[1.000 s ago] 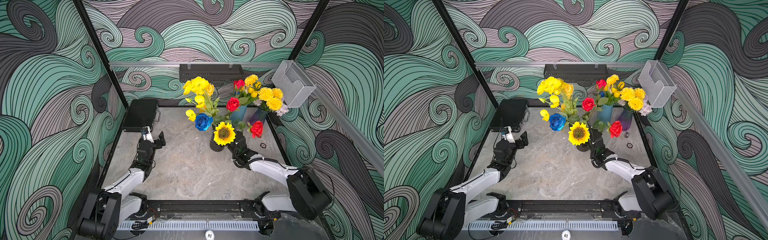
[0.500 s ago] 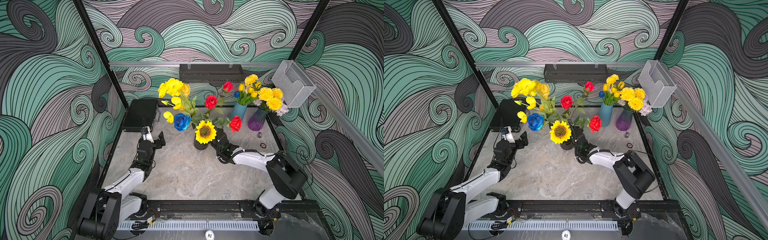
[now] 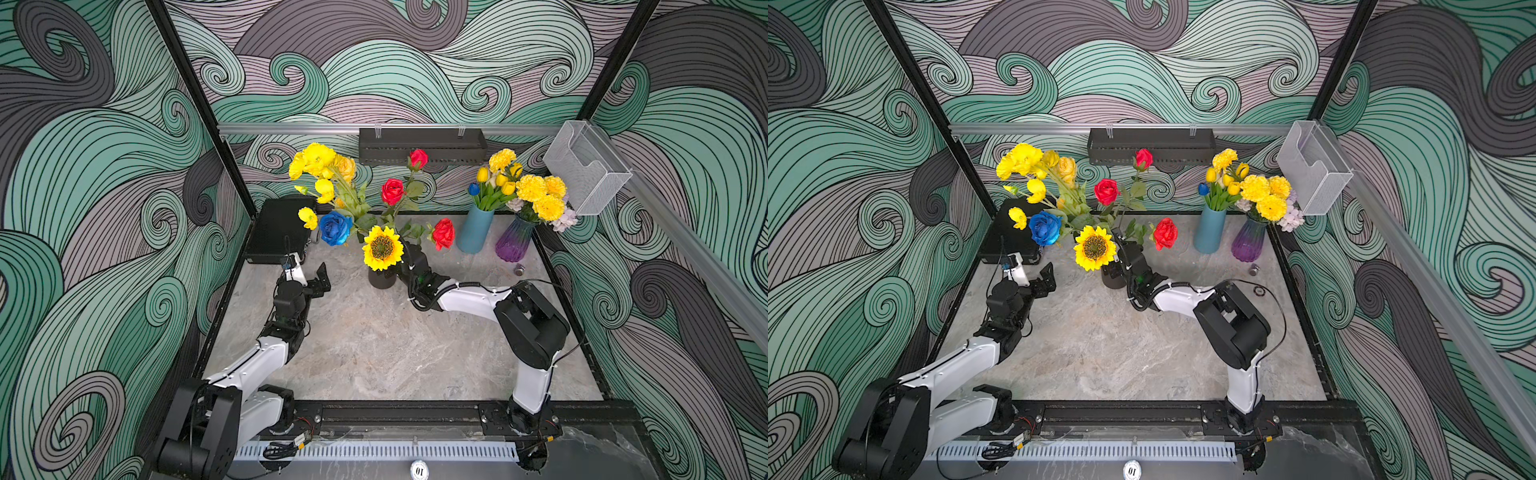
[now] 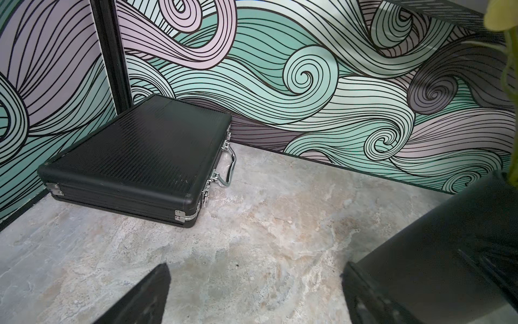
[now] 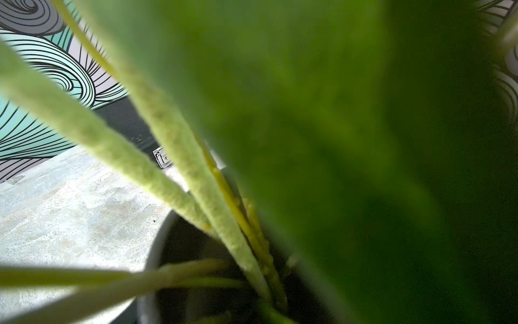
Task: Pick out yellow flowers from the vase
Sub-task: Move the vase to the center of the board.
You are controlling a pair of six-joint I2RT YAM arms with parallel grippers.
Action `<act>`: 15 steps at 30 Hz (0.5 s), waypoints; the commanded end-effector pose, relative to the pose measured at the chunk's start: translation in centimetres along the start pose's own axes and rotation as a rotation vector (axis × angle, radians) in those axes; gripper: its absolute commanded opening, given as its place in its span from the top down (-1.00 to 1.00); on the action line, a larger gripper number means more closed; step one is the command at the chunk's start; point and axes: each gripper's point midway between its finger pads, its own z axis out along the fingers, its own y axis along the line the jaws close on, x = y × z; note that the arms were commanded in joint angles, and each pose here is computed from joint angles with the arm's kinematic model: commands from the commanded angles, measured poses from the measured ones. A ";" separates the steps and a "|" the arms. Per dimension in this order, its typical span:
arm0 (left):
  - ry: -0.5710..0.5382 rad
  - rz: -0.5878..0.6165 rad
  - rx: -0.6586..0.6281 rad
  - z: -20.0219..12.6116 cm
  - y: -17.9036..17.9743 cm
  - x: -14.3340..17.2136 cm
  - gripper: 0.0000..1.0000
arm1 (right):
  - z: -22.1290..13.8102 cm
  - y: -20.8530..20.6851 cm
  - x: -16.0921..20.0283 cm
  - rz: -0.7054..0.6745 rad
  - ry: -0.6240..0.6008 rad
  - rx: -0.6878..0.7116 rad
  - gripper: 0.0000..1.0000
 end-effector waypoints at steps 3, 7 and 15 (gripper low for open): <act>-0.010 -0.006 -0.002 0.0 0.1 -0.5 -0.88 | 0.0 0.4 -2.5 0.005 -0.048 -0.008 -0.20; -0.003 -0.009 0.004 0.2 -0.1 -0.3 -0.88 | -0.3 0.1 -2.8 0.002 -0.054 0.010 -0.49; 0.001 -0.012 -0.007 0.2 0.1 -0.3 -0.88 | -1.5 0.5 -3.5 -0.004 -0.071 -0.012 -0.99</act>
